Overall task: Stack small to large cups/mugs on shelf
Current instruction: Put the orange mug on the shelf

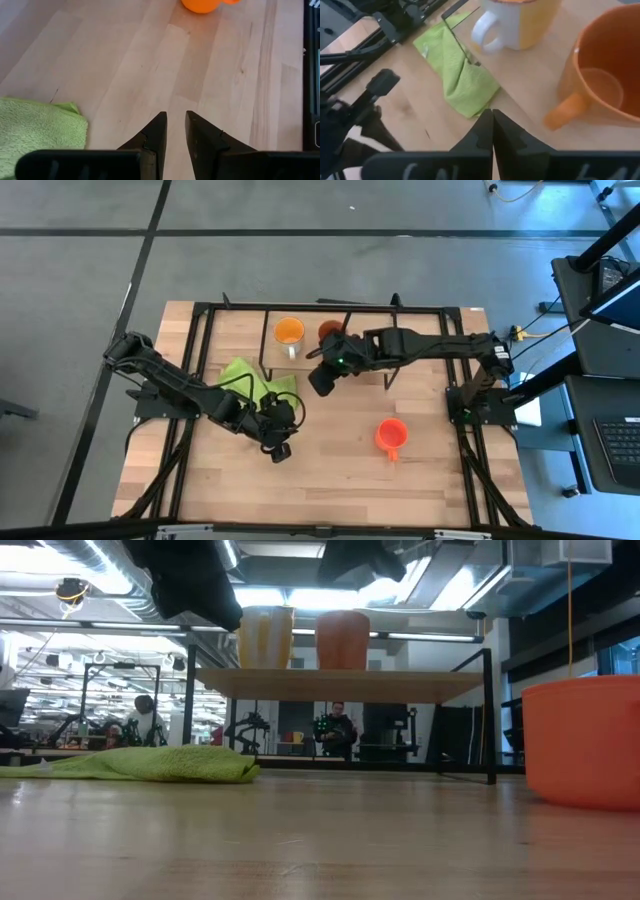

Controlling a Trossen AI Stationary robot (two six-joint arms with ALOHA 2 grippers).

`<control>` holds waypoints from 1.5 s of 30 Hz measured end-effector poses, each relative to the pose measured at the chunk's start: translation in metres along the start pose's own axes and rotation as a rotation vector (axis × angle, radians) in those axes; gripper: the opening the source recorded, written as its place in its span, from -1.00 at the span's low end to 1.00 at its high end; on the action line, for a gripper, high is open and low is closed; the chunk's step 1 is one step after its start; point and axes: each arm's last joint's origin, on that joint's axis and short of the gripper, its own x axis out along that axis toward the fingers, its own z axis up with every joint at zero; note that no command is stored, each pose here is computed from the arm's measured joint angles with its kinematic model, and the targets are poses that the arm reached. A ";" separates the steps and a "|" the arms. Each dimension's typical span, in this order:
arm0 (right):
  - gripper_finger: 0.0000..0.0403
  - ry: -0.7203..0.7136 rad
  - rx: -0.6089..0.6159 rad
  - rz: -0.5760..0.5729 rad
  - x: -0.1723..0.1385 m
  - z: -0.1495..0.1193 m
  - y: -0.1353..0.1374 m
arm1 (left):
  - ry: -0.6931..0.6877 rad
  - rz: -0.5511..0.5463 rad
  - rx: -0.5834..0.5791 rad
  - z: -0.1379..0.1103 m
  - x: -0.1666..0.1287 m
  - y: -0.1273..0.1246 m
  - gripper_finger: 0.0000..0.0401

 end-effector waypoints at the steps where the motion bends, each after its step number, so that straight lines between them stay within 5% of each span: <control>1: -0.99 -0.001 0.000 -0.002 0.000 0.000 0.000 | 0.000 0.000 0.000 0.000 0.000 0.000 -0.68; 45: -0.98 0.007 -0.041 -0.205 0.016 -0.022 0.006 | -0.003 0.005 0.025 0.001 0.000 0.001 -0.68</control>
